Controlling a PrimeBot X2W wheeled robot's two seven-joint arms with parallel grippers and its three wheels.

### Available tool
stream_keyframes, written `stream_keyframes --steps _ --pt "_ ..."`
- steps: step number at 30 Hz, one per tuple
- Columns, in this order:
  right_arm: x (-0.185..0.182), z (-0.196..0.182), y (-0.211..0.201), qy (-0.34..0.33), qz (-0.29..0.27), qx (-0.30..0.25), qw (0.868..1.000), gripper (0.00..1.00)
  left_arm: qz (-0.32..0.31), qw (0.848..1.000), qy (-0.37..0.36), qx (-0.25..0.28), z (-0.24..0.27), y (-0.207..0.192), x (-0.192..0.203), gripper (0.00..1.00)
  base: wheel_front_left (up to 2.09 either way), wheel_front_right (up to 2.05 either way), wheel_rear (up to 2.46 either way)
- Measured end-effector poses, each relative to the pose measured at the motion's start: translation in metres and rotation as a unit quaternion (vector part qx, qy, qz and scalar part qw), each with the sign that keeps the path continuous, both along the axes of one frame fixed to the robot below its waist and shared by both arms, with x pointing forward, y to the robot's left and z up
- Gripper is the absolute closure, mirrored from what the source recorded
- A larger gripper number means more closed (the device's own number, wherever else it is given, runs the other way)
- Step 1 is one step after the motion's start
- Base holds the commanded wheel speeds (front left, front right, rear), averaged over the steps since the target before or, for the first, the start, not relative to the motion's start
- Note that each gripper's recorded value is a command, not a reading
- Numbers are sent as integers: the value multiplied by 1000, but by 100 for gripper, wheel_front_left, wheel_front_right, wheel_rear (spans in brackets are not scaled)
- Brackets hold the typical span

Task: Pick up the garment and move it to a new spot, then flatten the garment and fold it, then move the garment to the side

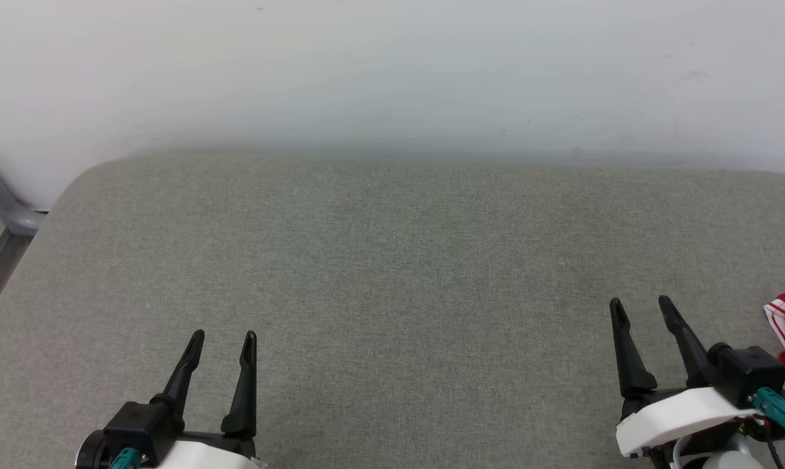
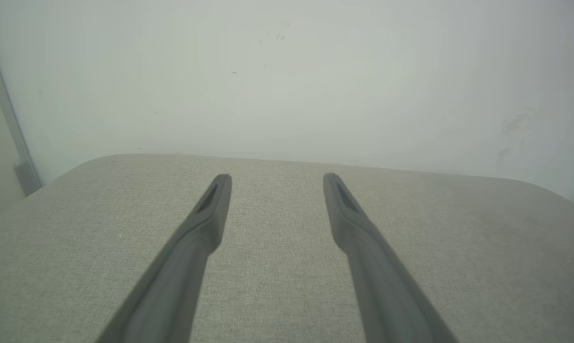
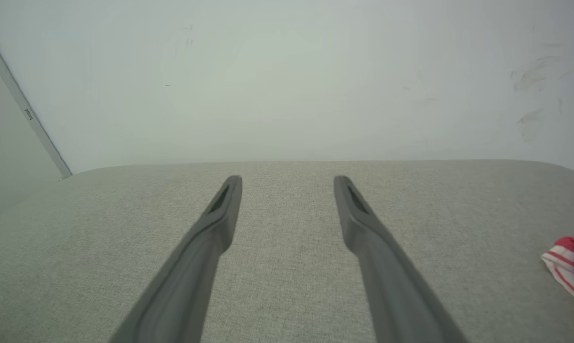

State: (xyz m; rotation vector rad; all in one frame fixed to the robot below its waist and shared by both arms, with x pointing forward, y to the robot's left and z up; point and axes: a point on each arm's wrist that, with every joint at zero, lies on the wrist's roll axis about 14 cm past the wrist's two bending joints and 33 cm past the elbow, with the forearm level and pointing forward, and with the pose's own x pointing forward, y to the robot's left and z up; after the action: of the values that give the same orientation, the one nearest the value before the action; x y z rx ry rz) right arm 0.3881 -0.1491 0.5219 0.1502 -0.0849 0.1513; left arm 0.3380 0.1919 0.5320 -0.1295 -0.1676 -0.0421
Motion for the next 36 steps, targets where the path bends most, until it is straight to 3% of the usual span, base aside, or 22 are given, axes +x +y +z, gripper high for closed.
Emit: stream_keyframes --steps 1,2,7,17,36 --pt "0 0 0 1 0 1 1000 0 -1 1000 1 0 -1 0 0 0 0 0 0" --pt "0 -1 0 1 0 1 1000 100 0 1000 2 -1 -1 0 0 100 0 0 0" --pt "-7 -24 -2 37 -3 1 999 100 0 999 31 -9 -19 -2 -4 100 0 0 0" --pt "-9 -31 -12 67 -21 88 994 100 9 993 55 -102 -29 4 -2 100 0 0 0" --pt "-6 -32 -24 89 -41 239 966 100 18 964 72 -254 -33 13 10 100 0 0 0"
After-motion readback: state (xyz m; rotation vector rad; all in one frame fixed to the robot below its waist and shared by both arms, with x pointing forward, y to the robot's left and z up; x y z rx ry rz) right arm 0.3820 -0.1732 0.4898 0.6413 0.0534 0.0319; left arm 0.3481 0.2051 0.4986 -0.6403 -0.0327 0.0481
